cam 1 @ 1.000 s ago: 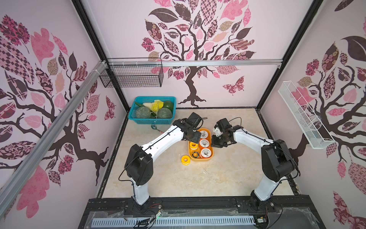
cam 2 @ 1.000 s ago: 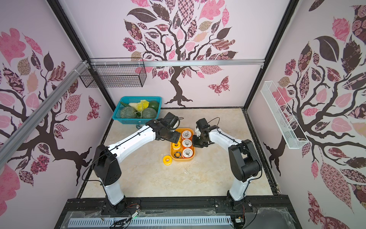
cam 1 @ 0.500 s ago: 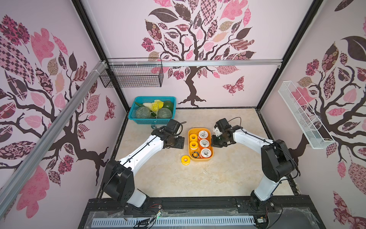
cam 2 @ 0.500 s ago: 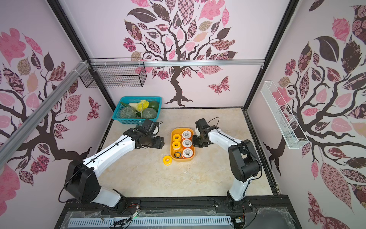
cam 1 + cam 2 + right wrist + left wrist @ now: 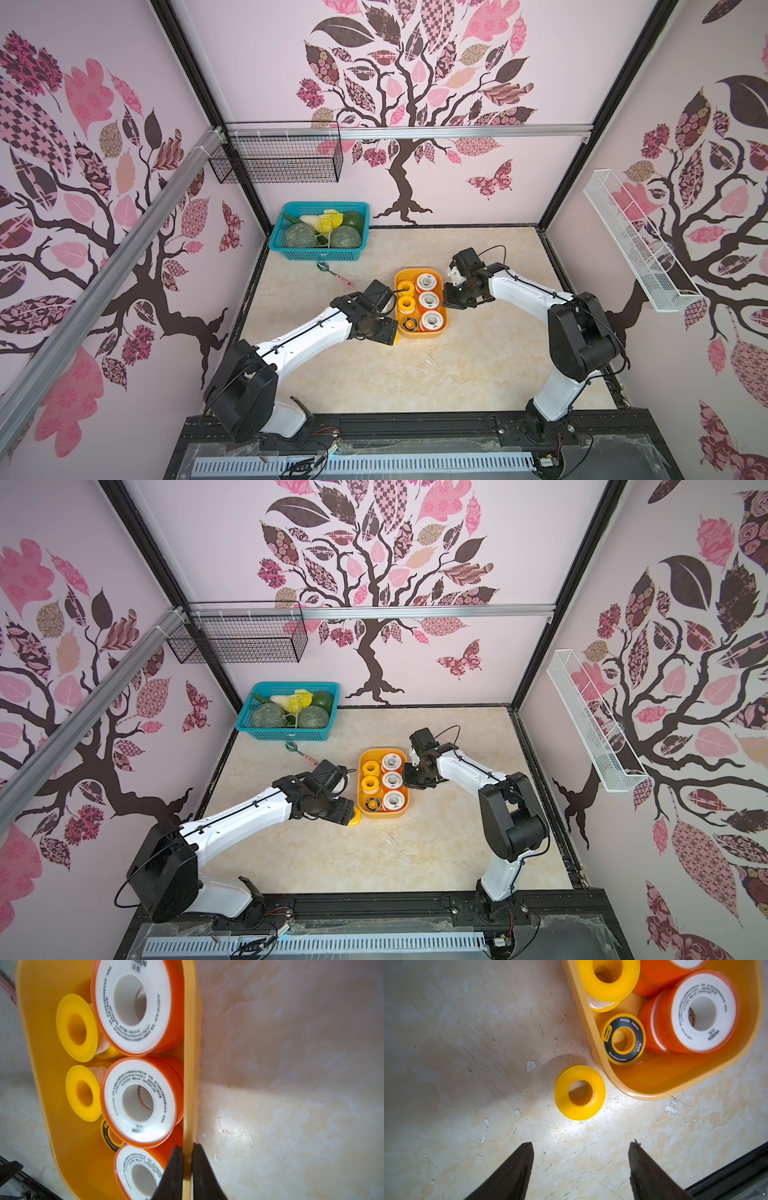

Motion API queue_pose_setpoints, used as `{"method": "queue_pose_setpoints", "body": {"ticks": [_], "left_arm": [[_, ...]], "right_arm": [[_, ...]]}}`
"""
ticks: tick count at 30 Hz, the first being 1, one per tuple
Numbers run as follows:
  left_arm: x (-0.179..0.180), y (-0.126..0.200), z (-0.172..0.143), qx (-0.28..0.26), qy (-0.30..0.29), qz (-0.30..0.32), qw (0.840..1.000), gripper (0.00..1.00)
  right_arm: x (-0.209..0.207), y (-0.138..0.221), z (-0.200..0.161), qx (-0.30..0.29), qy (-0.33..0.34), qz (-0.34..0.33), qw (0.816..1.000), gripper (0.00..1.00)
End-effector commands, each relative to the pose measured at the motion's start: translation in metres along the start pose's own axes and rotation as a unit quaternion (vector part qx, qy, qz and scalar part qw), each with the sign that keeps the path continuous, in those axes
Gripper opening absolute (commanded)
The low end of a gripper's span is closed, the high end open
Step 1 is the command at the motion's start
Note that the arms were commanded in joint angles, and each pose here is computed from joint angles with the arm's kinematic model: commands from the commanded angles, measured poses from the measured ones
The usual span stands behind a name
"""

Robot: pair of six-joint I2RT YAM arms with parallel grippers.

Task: Put the sealing tape into the storage box
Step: Pick up the sealing tape at the center of the board.

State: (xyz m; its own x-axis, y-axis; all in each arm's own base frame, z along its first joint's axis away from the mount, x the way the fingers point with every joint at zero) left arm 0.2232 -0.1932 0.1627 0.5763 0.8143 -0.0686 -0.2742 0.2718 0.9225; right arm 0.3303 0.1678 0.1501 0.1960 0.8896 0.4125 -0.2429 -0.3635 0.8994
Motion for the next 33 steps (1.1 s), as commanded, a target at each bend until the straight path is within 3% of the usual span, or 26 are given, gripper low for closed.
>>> {"method": "queue_pose_setpoints", "body": {"ticks": [1, 9, 18, 33], "left_arm": [[0.002, -0.011, 0.004, -0.019, 0.012, 0.008, 1.000, 0.79], [-0.008, -0.032, 0.006, -0.015, -0.037, -0.002, 0.999, 0.87], [-0.008, -0.048, 0.009, 0.013, -0.066, 0.046, 0.997, 0.86], [-0.010, -0.066, 0.020, 0.018, -0.077, 0.044, 0.996, 0.78]], "right_arm": [[0.009, 0.019, 0.007, -0.034, 0.004, 0.011, 0.999, 0.14], [0.009, 0.017, 0.007, -0.029, 0.004, 0.012, 0.999, 0.14], [0.009, 0.018, 0.007, -0.030, 0.006, 0.011, 0.999, 0.14], [0.010, 0.019, 0.008, -0.029, 0.007, 0.011, 0.999, 0.15]]}}
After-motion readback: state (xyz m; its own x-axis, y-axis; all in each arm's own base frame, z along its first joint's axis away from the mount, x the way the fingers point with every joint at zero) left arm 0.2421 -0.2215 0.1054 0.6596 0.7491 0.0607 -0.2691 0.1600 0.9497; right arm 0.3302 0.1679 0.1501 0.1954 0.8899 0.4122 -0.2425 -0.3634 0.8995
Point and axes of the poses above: each gripper's point midway between its finger pads, its own y axis back along the fingers, its own x axis along the line the jaws close on, z = x × y, the point moved 8 cm from there along y, back along the fingers, and after that the axes turned 15 degrees about -y, right-handed, at the moved point
